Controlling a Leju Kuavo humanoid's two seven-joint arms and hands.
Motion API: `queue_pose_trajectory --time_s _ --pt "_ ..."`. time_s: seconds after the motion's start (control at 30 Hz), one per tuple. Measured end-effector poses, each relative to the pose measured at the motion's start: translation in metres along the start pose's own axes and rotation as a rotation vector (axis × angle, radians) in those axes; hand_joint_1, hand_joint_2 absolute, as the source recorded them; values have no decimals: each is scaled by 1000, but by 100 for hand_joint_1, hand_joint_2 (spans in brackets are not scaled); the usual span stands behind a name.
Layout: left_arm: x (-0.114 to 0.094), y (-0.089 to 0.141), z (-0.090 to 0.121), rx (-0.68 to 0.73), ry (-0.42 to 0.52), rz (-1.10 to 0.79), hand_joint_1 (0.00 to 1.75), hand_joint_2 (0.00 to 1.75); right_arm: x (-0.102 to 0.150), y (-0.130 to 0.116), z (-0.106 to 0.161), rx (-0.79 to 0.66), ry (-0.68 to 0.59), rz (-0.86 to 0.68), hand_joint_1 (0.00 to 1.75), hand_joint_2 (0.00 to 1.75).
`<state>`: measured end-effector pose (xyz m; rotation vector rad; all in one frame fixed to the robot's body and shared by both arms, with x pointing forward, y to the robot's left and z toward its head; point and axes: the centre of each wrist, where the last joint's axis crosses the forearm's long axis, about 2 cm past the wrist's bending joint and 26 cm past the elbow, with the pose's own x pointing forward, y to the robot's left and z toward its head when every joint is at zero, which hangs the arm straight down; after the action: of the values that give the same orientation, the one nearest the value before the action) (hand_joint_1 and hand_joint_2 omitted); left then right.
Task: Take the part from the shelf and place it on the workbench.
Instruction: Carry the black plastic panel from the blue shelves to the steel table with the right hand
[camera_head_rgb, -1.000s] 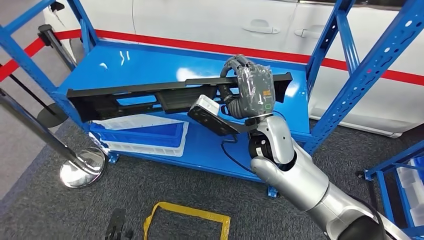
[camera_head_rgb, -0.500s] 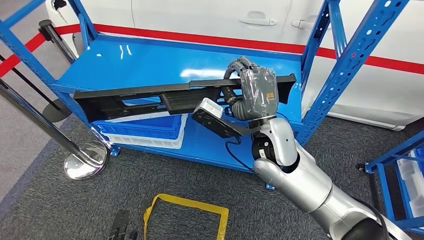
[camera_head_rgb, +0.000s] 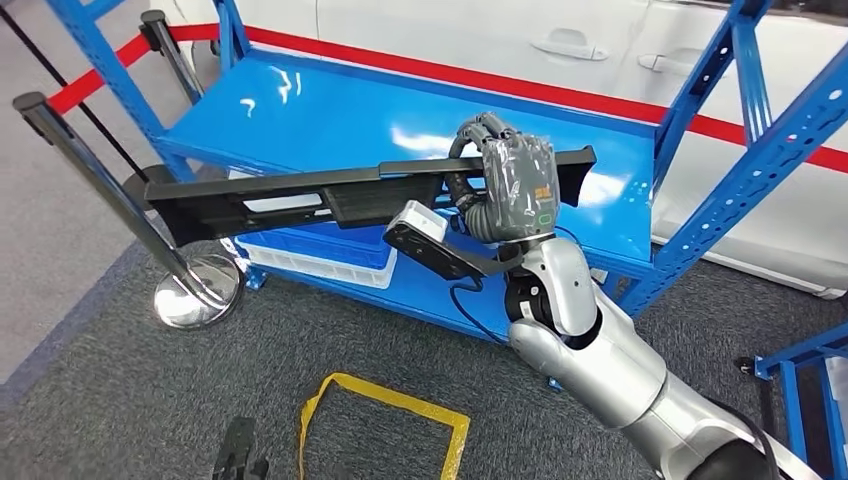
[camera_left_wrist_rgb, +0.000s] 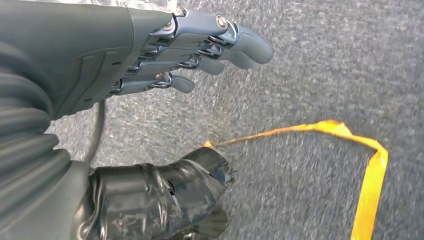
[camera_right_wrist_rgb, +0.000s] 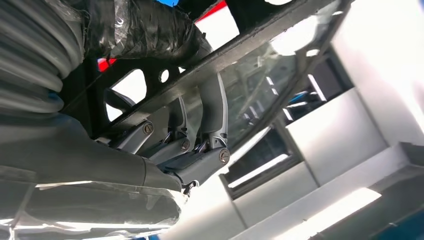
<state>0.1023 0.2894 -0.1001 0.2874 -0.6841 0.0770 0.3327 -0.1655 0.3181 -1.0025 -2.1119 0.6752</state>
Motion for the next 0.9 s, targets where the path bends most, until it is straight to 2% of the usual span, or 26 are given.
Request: queue_pose_trajectory --time_s 0.9 --pt "5 -1 -2 -53 -44 -26 0 175 5 -11 0 -14 -45 54 175 175"
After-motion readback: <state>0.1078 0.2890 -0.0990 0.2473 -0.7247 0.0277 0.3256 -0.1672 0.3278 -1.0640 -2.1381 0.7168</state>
